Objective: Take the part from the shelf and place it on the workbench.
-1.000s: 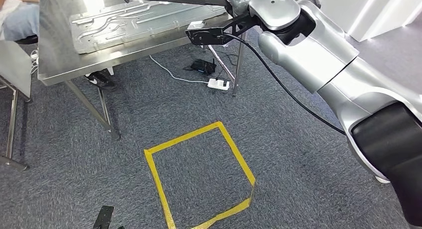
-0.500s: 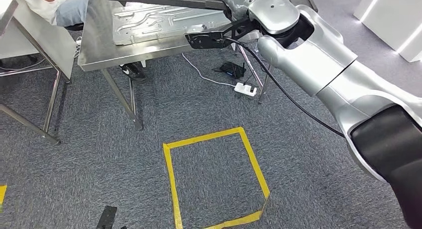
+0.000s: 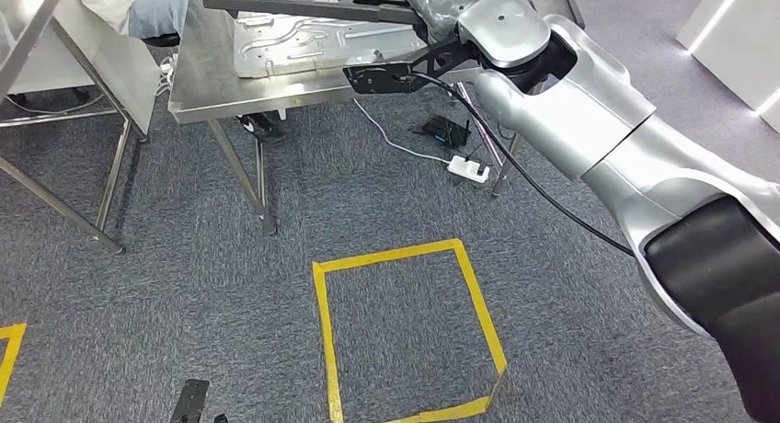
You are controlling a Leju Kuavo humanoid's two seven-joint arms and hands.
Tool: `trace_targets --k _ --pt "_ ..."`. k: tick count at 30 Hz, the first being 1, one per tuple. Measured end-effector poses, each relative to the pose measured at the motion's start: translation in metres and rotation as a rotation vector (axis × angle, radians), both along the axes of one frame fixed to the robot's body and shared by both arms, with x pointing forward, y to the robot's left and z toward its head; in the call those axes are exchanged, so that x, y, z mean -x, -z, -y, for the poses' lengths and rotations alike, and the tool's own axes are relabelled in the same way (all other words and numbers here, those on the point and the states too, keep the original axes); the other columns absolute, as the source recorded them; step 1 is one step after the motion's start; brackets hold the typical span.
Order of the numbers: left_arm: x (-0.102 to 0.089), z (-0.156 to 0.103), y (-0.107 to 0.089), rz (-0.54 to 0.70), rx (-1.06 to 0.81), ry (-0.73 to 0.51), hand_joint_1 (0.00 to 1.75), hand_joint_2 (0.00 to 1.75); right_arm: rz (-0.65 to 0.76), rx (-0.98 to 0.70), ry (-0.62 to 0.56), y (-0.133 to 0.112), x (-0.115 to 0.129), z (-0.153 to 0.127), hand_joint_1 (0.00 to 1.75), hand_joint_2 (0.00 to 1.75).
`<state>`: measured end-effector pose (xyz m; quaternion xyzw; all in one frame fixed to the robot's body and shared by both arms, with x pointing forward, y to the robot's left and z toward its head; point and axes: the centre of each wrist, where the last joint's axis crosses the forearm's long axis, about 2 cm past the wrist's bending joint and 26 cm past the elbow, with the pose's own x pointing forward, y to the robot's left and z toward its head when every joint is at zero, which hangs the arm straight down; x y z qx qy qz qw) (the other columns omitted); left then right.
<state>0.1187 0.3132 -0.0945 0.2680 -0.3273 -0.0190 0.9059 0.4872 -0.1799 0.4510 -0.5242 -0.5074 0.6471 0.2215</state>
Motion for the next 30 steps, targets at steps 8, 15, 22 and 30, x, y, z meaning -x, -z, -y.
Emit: trace_targets --k 8,15,22,30 --pt "-0.0031 -0.0002 -0.0010 0.006 -0.021 0.015 0.00 1.75 0.002 0.002 -0.002 0.0000 0.0003 -0.0011 1.75 1.75" --pt "-0.0047 -0.0003 -0.0016 0.000 -0.037 0.027 0.00 1.75 0.007 0.005 -0.004 0.0003 0.0002 -0.0014 1.75 1.75" --pt "-0.0060 -0.0003 -0.0021 -0.002 -0.050 0.032 0.00 1.75 0.009 0.012 -0.005 0.0012 -0.0002 -0.0009 1.75 1.75" --pt "-0.0060 -0.0004 -0.0021 -0.001 -0.052 0.032 0.00 1.75 0.006 0.014 -0.005 0.0027 -0.0003 -0.0010 1.75 1.75"
